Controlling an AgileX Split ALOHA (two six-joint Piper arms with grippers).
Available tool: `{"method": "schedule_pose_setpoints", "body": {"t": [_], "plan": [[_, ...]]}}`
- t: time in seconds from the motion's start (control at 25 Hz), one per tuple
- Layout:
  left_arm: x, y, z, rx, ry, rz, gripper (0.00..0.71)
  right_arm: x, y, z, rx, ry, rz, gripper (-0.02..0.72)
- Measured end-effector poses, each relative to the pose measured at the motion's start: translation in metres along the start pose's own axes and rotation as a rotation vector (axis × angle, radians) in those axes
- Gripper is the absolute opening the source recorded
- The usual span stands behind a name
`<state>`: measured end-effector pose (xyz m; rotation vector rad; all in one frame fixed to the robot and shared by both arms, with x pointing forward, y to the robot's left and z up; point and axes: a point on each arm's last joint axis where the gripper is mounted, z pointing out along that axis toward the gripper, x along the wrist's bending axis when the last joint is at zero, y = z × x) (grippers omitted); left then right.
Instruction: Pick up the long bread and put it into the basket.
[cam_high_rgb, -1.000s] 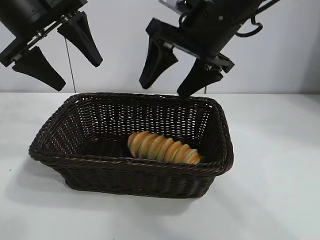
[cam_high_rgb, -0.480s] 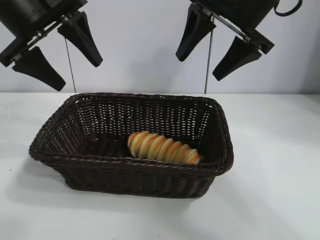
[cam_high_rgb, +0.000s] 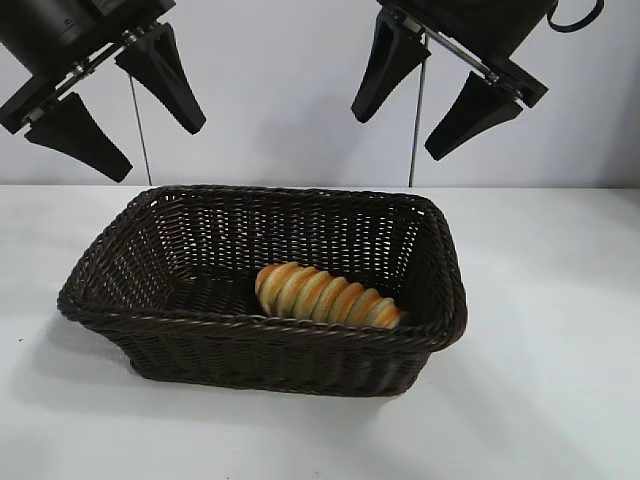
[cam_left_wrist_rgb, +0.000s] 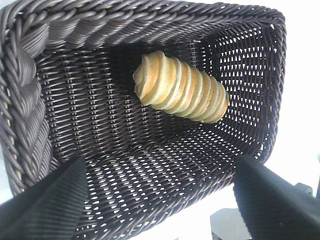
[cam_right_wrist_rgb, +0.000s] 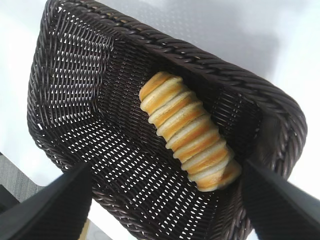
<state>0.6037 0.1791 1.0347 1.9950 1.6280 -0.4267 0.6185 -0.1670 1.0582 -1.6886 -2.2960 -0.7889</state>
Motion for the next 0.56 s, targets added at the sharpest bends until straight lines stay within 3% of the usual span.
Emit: {"method": "schedule_pose_setpoints", "body": {"t": [0.56], "plan": [[0.0000,0.0000,0.0000,0.000,0.000,0.000,0.583,0.0000,0.0006,0.0000,-0.006,0.000,0.001,0.591]]}}
